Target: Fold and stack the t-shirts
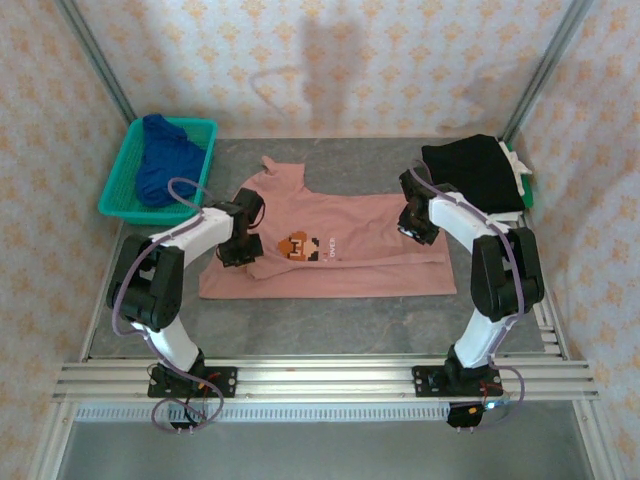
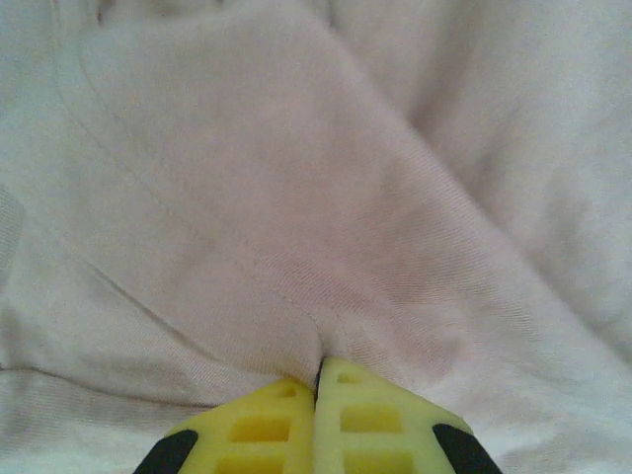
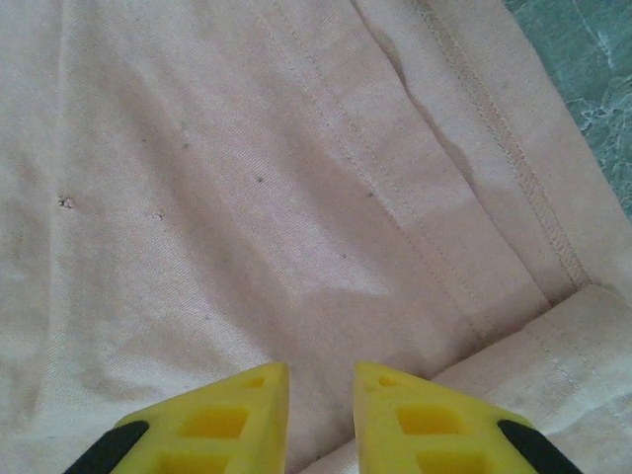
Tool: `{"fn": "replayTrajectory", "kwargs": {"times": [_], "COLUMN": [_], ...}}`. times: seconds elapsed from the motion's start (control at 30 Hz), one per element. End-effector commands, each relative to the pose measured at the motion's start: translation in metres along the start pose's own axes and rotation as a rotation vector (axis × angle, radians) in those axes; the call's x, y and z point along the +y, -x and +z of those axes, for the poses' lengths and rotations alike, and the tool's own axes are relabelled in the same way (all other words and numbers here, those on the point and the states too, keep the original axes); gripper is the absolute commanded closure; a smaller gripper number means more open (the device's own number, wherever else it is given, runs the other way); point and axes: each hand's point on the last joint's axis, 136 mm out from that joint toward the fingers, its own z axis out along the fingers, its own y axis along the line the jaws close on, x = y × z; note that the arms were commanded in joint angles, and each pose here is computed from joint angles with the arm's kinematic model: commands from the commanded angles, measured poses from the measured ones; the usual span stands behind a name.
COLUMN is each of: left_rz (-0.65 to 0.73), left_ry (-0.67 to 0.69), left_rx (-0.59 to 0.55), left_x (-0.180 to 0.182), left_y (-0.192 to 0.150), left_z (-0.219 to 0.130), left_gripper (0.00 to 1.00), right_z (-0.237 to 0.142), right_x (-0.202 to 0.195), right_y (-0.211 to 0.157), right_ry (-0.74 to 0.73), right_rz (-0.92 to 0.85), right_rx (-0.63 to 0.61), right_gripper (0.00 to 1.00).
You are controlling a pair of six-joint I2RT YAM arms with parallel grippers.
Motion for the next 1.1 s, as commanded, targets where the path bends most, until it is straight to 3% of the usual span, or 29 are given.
{"fn": "replayTrajectory", "kwargs": {"times": [0.0,0.2,0.3,0.43,0.47,0.7,0.8,0.93,1.07], "left_rz": [0.045,0.095,0.125,0.146,0.150,0.165,0.144,0.042,-0.084], "left_ry": [0.023,0.038,0.054,0.093,0.089,0.109,0.111,0.067,0.019], "left_rx": [-0.056,-0.087,-0.064,-0.059,-0.066,-0.120,-0.162,-0.194,-0.156], "left_x": [-0.004,-0.028,-0.041,-0.051,-0.055,-0.060,-0.049,-0.015,0.024], "left_y": [0.022,0.066,0.083,0.104,0.110,0.134,0.130,0.105,0.056], "left_z": [-0.023,-0.035,-0.023,-0.013,-0.014,-0.036,-0.053,-0.063,-0.041], "left_gripper": [1.00,1.00,1.00,0.70,0.56,0.44,0.39,0.37,0.40], "right_z": [-0.010,-0.014,-0.017,-0.022,-0.023,-0.025,-0.033,-0.058,-0.069], "right_x": [-0.005,-0.012,-0.016,-0.019,-0.018,0.003,0.032,0.112,0.182], "right_y": [0.006,0.001,-0.005,-0.018,-0.022,-0.063,-0.080,-0.108,-0.126], "right_ry": [-0.008,-0.018,-0.021,-0.022,-0.021,0.028,0.087,0.305,0.425], "right_rz": [-0.012,-0.033,-0.045,-0.088,-0.109,-0.233,-0.338,-0.574,-0.696], "right_rx": [-0.040,-0.033,-0.029,-0.025,-0.022,0.004,-0.022,-0.118,-0.134], "right_gripper": [0.76,0.76,0.76,0.75,0.75,0.75,0.74,0.66,0.58]}}
